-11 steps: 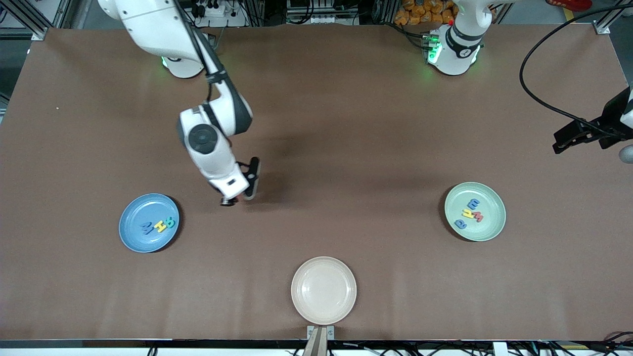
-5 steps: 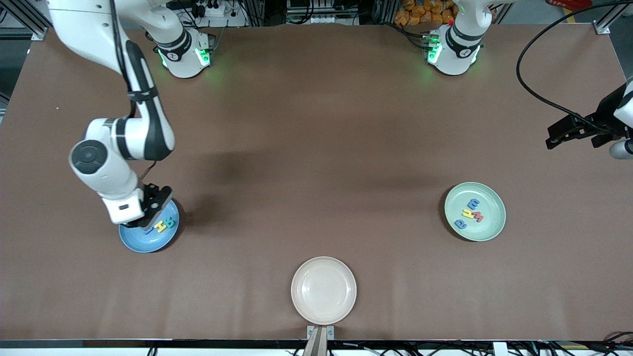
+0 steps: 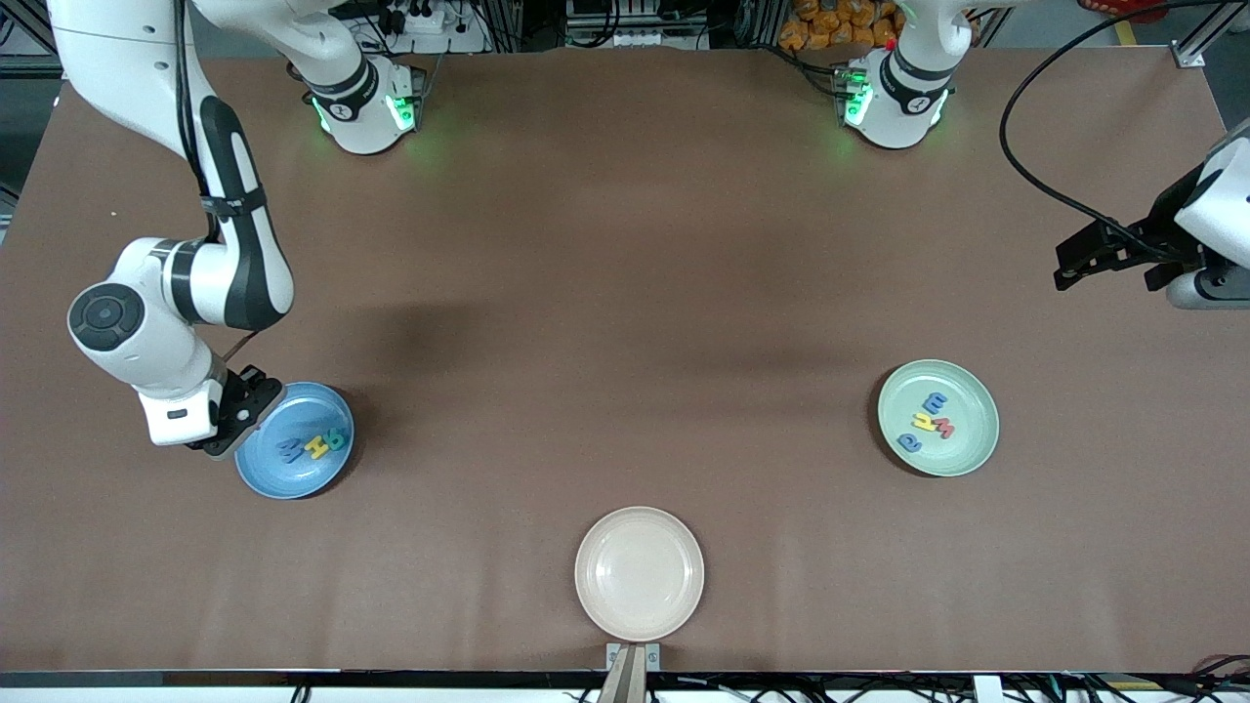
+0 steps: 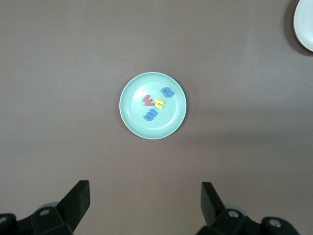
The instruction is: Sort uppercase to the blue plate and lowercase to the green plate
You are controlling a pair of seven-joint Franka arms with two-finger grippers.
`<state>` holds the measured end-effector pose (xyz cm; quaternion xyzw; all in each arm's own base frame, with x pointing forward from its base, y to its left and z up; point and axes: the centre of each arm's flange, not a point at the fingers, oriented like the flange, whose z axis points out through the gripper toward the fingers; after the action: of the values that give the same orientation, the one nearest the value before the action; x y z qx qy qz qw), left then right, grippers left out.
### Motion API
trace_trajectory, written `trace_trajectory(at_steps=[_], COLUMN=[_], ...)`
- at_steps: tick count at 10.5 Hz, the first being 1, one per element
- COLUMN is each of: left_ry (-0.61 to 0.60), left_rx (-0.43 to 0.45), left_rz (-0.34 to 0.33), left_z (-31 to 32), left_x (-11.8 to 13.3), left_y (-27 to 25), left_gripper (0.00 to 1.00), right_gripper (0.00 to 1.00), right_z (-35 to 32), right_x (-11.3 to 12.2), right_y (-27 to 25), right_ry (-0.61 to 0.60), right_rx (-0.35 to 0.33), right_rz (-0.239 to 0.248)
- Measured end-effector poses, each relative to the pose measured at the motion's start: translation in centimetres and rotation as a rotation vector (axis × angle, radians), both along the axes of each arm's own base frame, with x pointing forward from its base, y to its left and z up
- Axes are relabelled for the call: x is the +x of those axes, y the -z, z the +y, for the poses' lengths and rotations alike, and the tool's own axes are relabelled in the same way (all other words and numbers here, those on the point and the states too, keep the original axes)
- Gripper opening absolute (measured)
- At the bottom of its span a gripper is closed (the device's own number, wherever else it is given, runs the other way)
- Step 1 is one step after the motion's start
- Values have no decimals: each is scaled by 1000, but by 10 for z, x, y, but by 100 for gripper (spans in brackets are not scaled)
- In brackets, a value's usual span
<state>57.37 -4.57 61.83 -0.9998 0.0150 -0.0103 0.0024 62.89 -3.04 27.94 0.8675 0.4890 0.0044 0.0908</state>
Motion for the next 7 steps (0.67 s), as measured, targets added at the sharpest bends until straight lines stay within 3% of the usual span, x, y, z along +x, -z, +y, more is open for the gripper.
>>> trace_trajectory(at_steps=[4,5,7], left_ry=[4,4,4], left_rx=[0,1,1], left_rz=[4,10,14], left_z=[-2,-2,-2], left_x=[0,-1,0], left_y=[2,4,6], left_gripper=[100,100,100], right_gripper=[100,100,100], right_z=[10,7,8], right_x=[-1,-1,-4], right_y=[13,10,1], right_ry=[-3,21,180], right_rx=[26,33,72], right_rz=[18,12,26])
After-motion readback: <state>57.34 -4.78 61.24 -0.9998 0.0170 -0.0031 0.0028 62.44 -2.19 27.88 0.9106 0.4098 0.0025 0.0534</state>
